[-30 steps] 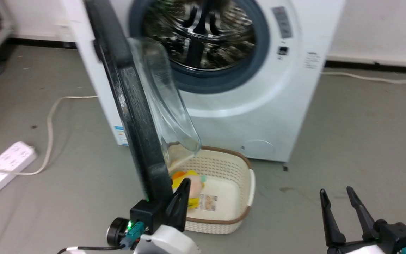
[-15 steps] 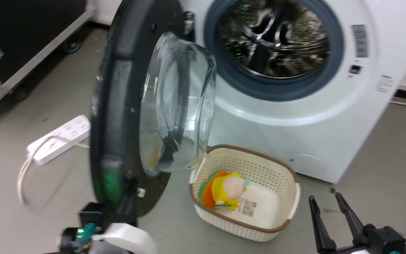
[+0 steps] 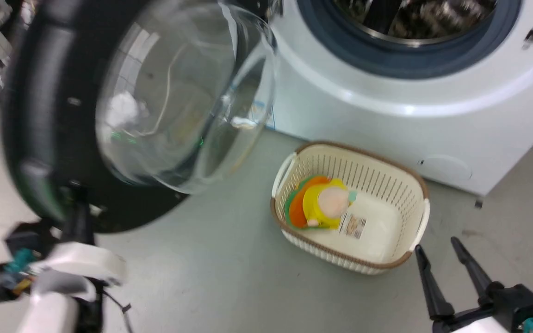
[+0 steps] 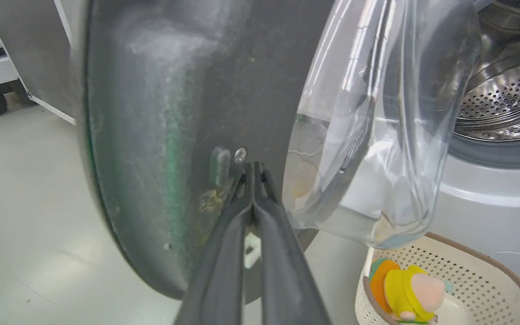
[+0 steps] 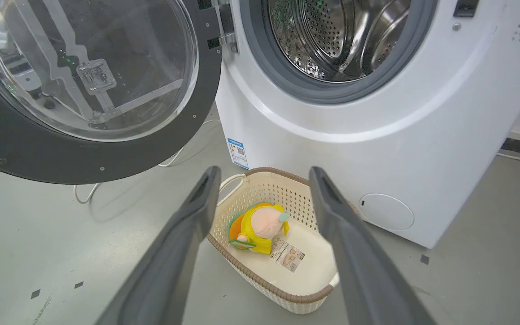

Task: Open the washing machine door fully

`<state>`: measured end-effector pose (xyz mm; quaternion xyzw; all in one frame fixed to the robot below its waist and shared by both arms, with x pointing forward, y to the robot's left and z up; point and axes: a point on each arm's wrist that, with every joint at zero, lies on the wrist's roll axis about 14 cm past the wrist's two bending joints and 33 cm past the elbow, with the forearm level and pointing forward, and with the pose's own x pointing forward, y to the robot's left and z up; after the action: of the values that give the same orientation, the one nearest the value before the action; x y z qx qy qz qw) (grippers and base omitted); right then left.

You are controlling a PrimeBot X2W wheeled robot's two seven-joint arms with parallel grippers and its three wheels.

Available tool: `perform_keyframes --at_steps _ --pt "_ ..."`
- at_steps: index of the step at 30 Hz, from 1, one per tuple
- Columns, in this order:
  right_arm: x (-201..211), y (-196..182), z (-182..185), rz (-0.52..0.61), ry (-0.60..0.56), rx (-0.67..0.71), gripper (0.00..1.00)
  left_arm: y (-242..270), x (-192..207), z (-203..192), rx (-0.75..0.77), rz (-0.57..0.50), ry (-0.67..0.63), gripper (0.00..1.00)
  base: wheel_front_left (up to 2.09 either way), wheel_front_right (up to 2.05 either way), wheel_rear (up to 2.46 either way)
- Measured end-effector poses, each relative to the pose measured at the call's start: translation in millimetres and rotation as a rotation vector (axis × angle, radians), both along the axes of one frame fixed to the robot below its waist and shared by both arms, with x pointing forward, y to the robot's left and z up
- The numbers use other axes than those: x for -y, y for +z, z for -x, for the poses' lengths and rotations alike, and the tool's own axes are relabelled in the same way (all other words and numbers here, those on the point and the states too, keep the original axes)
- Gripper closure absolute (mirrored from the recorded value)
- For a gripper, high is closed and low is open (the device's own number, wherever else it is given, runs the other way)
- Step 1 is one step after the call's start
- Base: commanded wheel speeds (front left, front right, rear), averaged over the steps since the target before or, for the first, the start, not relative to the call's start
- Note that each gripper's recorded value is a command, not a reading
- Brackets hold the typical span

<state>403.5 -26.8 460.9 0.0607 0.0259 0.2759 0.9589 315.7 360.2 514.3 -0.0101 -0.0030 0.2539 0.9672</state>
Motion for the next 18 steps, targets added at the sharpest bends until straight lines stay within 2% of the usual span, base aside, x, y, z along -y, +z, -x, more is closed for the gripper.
perform_keyframes --at_steps 9,18 --pt "11 -25 -21 0.034 -0.002 -0.046 0.0 3 -73 -7 -0.072 -0.047 0.14 1.0 0.0 0.0 0.0" --pt "21 -36 -30 0.047 -0.023 -0.067 0.0 -1 -103 -24 -0.111 -0.068 0.16 1.0 0.0 0.0 0.0"
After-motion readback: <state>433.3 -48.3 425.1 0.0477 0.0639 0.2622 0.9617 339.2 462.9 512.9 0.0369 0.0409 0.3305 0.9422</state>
